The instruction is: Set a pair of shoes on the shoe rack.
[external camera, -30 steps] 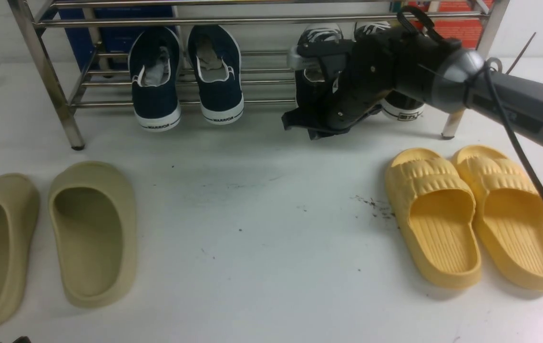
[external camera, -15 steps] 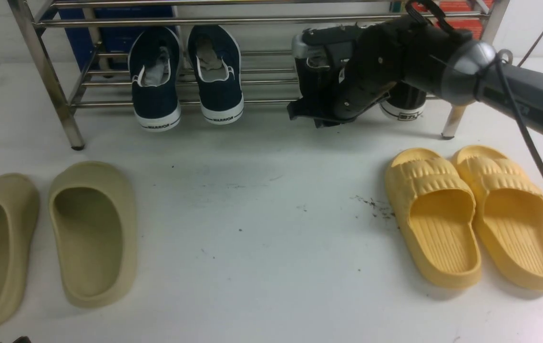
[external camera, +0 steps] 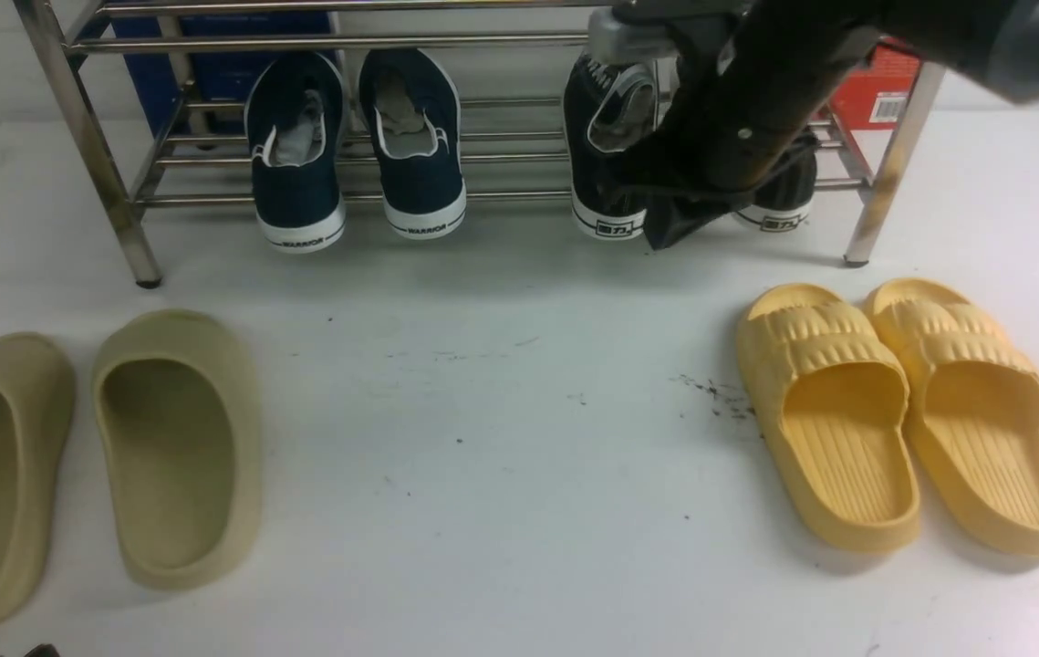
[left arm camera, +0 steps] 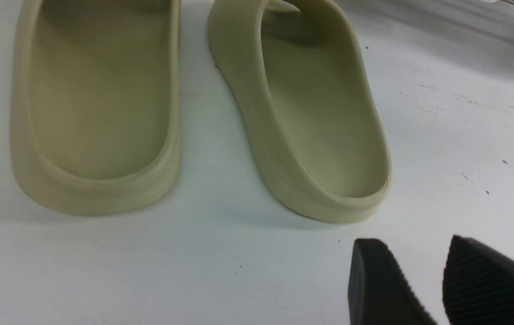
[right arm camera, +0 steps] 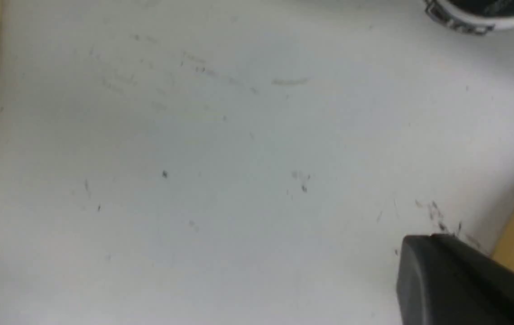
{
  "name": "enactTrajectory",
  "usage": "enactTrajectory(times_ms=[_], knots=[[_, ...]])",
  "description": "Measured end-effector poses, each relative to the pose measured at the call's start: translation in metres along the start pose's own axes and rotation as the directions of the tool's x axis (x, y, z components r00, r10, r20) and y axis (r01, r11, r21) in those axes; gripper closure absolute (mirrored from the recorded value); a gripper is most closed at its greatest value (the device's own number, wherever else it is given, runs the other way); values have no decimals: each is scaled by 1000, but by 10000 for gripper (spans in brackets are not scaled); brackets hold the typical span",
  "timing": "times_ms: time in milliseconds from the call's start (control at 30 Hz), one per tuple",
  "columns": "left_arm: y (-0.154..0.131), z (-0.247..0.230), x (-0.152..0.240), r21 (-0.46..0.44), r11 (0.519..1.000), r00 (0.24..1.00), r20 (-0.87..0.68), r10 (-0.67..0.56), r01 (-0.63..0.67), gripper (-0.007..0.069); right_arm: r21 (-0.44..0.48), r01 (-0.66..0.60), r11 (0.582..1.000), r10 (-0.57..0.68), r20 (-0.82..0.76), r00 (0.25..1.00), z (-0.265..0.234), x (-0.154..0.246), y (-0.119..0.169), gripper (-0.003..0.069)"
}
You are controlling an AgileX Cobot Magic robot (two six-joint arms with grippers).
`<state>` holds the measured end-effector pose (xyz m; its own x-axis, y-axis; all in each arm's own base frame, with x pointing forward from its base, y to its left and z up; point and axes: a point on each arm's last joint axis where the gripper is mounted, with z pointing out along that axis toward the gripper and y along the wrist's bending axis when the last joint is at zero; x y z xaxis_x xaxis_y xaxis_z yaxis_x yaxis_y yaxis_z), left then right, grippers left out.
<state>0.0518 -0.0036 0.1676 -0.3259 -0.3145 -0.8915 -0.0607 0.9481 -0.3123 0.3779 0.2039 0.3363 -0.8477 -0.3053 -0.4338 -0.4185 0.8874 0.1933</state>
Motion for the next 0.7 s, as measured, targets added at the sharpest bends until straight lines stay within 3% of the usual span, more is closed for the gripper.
enactTrajectory(times_ms=[433, 700], knots=[[0, 0, 0, 0, 1000, 1000, 0, 0, 0, 386, 38, -80, 996, 81, -32, 996, -91, 103, 2, 633], [0, 0, 0, 0, 1000, 1000, 0, 0, 0, 386, 13, -81, 997, 80, 70, 994, -135, 123, 7, 625]])
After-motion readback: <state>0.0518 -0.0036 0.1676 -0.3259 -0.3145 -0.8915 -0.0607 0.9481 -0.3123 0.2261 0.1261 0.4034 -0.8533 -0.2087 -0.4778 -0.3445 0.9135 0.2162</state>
